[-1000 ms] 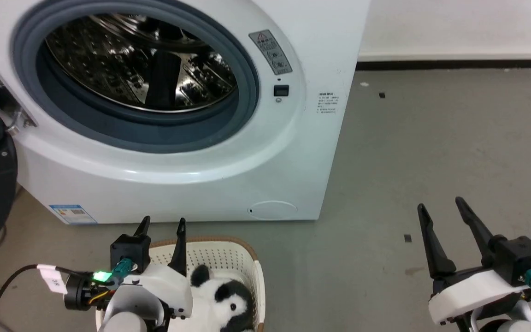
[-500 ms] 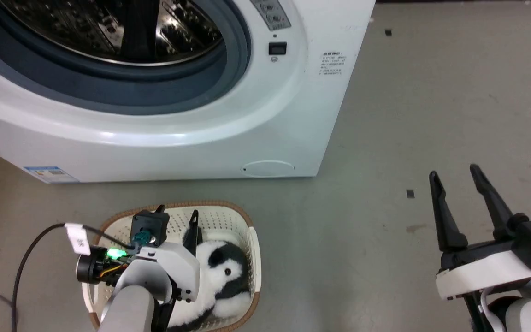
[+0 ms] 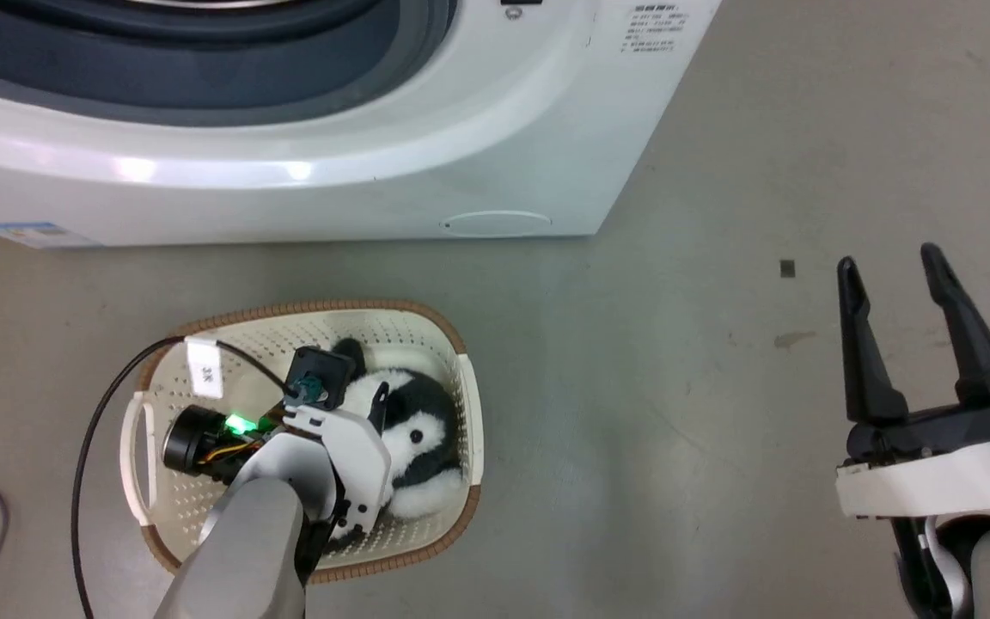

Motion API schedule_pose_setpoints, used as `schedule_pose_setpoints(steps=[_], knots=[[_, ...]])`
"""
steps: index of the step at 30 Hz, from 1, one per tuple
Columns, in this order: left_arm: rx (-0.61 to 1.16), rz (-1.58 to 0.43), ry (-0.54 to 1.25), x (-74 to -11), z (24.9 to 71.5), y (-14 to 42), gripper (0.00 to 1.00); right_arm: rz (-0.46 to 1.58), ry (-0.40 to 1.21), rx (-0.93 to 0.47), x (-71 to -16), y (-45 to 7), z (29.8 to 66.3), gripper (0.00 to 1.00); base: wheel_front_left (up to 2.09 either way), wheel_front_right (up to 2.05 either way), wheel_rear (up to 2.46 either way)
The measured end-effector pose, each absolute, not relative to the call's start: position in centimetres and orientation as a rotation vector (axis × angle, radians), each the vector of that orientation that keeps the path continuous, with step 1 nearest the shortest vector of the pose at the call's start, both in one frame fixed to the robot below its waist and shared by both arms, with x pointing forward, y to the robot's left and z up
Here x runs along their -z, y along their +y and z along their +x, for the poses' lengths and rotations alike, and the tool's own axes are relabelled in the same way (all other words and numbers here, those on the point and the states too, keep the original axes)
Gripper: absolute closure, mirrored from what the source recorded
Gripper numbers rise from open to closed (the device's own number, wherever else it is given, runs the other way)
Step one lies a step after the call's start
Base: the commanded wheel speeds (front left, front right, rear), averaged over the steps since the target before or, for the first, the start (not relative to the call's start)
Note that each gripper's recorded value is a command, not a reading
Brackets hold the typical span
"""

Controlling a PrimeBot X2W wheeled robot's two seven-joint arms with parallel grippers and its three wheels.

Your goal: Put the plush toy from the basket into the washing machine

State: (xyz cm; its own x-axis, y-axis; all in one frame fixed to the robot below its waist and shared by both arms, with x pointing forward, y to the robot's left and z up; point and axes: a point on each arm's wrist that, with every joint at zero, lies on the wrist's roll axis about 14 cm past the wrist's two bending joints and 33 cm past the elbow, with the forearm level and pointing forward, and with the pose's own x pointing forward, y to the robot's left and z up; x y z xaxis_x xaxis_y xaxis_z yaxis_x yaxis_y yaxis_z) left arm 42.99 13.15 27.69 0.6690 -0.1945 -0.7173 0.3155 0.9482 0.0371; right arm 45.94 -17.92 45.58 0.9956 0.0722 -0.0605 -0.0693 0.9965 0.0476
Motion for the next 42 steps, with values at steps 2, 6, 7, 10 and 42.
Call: schedule_pose_setpoints(steps=[2,6,7,10,42], knots=[[0.303,0.167,0.816,-26.8,43.0,12.9,0.0,0.046,0.065,-0.071,-45.1,-17.9,46.3,0.0,0.0,0.0,0.0],[0.325,0.175,0.875,-24.8,42.8,12.7,0.0,0.048,0.069,-0.073,-44.2,-17.8,47.0,0.0,0.0,0.0,0.0],[0.332,0.179,0.891,-24.3,42.7,12.7,0.0,0.048,0.071,-0.074,-44.0,-17.8,47.2,0.0,0.0,0.0,0.0],[0.349,0.197,0.943,-22.8,42.3,13.1,0.0,0.053,0.08,-0.072,-43.2,-17.8,47.5,0.0,0.0,0.0,0.0],[0.435,0.303,1.349,-10.2,38.9,16.6,0.0,0.102,0.115,-0.058,-35.9,-18.0,50.7,0.0,0.0,0.0,0.0]])
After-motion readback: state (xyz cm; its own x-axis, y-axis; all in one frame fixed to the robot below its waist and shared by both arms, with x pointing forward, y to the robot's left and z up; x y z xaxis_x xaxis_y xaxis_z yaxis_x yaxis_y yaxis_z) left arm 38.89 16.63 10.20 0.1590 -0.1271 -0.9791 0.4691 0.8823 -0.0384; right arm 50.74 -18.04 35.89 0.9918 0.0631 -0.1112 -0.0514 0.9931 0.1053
